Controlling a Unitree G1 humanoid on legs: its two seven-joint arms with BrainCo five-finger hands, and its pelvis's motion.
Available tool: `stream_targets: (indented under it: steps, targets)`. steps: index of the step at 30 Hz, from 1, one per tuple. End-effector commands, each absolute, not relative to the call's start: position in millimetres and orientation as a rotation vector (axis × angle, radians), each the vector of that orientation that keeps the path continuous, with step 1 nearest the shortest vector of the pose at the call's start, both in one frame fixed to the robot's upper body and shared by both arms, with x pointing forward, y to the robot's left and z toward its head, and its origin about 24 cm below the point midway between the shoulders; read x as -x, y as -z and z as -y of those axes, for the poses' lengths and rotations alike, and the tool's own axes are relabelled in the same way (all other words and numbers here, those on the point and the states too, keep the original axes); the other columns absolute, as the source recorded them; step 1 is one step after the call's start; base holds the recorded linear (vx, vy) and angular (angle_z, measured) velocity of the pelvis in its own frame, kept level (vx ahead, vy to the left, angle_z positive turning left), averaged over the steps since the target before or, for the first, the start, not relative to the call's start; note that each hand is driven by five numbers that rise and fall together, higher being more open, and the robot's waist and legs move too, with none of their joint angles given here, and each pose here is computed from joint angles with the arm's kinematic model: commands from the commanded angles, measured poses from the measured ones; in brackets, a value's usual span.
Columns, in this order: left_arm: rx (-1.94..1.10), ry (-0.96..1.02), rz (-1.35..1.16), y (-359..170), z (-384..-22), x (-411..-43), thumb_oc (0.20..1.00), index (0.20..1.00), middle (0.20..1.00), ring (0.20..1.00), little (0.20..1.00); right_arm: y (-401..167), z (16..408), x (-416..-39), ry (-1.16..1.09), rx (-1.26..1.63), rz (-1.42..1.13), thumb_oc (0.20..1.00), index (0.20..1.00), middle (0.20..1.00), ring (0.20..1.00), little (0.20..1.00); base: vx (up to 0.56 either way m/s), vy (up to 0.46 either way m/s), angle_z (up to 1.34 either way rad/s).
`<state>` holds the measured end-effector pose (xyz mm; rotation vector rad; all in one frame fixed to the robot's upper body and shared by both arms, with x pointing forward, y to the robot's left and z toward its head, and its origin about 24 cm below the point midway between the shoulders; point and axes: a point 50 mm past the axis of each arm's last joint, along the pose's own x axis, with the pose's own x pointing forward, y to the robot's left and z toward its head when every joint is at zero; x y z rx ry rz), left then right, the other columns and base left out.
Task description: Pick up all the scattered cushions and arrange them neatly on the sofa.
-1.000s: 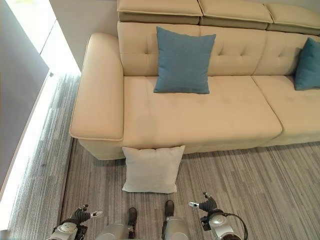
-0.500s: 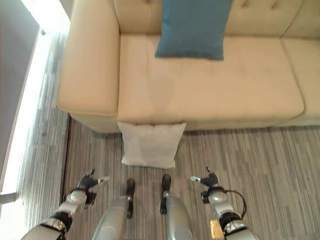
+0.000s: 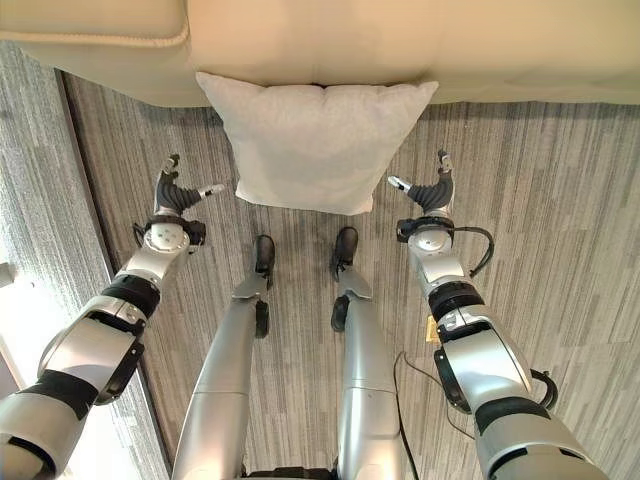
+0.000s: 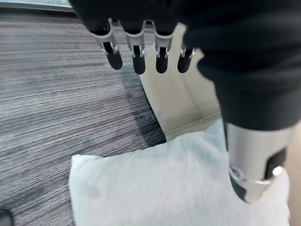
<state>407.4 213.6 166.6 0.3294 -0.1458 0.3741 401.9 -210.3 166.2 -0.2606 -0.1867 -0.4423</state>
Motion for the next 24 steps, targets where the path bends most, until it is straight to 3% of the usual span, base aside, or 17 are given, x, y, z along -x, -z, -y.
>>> stream_targets:
  steps: [1,12,24]
  targets:
    - [-0.272,-0.435,0.179,-171.2,-226.7,-404.4,1.0,1.0,1.0,1.0,1.0,-160.2,229.3,-392.5,0.535,0.268,0.214,1.0,1.0,1.0,1.0,1.0,0.0,0.0,0.0]
    - [-0.263,-0.381,0.407,-253.6,-198.8,-415.1,1.0,1.0,1.0,1.0,1.0,-221.8,231.5,-397.4,0.609,0.264,0.404,1.0,1.0,1.0,1.0,1.0,0.01,-0.004,0.0]
    - [-0.208,-0.275,0.492,-277.2,-164.7,-414.5,1.0,1.0,1.0,1.0,1.0,-257.7,203.7,-401.8,0.445,0.239,0.517,1.0,1.0,1.0,1.0,1.0,0.02,-0.048,-0.04]
